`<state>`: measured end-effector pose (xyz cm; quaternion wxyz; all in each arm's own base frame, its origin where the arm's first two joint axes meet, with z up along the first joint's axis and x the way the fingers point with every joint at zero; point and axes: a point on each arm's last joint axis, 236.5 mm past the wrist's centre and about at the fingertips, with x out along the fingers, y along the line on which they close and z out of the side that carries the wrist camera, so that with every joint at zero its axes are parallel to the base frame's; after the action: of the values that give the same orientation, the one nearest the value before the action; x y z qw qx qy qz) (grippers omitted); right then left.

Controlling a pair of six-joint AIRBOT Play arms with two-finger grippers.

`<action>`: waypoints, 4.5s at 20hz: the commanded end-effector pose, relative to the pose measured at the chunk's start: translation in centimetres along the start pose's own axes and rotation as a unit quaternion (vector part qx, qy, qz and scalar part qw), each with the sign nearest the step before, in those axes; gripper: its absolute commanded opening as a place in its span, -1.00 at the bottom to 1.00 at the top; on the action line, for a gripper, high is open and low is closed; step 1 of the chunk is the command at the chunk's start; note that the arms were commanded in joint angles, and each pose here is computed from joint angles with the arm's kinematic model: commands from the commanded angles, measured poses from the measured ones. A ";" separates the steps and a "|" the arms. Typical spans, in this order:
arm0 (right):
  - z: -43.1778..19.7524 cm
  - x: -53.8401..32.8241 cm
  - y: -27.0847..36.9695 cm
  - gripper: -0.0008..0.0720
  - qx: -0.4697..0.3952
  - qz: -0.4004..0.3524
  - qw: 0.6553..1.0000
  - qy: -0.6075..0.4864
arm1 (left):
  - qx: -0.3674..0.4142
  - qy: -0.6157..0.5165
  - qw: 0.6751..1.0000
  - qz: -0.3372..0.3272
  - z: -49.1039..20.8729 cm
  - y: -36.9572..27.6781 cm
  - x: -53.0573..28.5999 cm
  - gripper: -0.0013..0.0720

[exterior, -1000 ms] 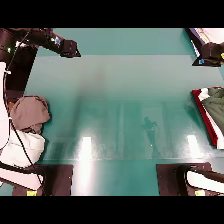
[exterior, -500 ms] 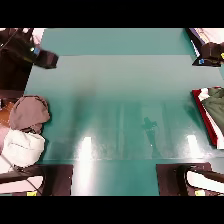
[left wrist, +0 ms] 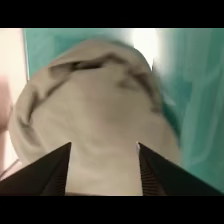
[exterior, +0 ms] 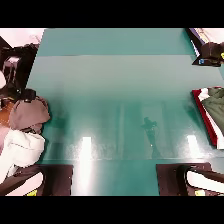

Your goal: Fold the shirts.

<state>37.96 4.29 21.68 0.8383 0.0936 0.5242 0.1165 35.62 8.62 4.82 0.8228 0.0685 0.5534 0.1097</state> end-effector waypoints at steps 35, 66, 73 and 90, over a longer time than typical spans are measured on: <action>3.8 -3.6 4.3 -0.93 -0.023 0.067 0.993 -0.094 | 0.318 -0.169 0.822 -0.441 5.2 -31.1 -23.8 -0.88; 1.1 -0.1 3.8 -0.93 -0.009 0.072 0.997 -0.022 | 0.010 0.046 0.869 -0.492 -10.5 -32.4 -0.7 0.31; -3.4 5.9 8.9 -0.93 -0.038 0.111 0.993 0.030 | 0.031 0.026 0.875 -0.482 -10.9 -34.6 -0.9 -0.87; -17.2 23.7 13.8 0.48 0.033 0.155 0.985 0.068 | 0.151 0.026 0.846 -0.511 -9.3 -35.0 -6.2 -0.88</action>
<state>29.92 24.38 -0.70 0.7526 0.1494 0.5904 0.2504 28.76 -26.91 -1.43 0.7329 -0.1071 0.5350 -0.4064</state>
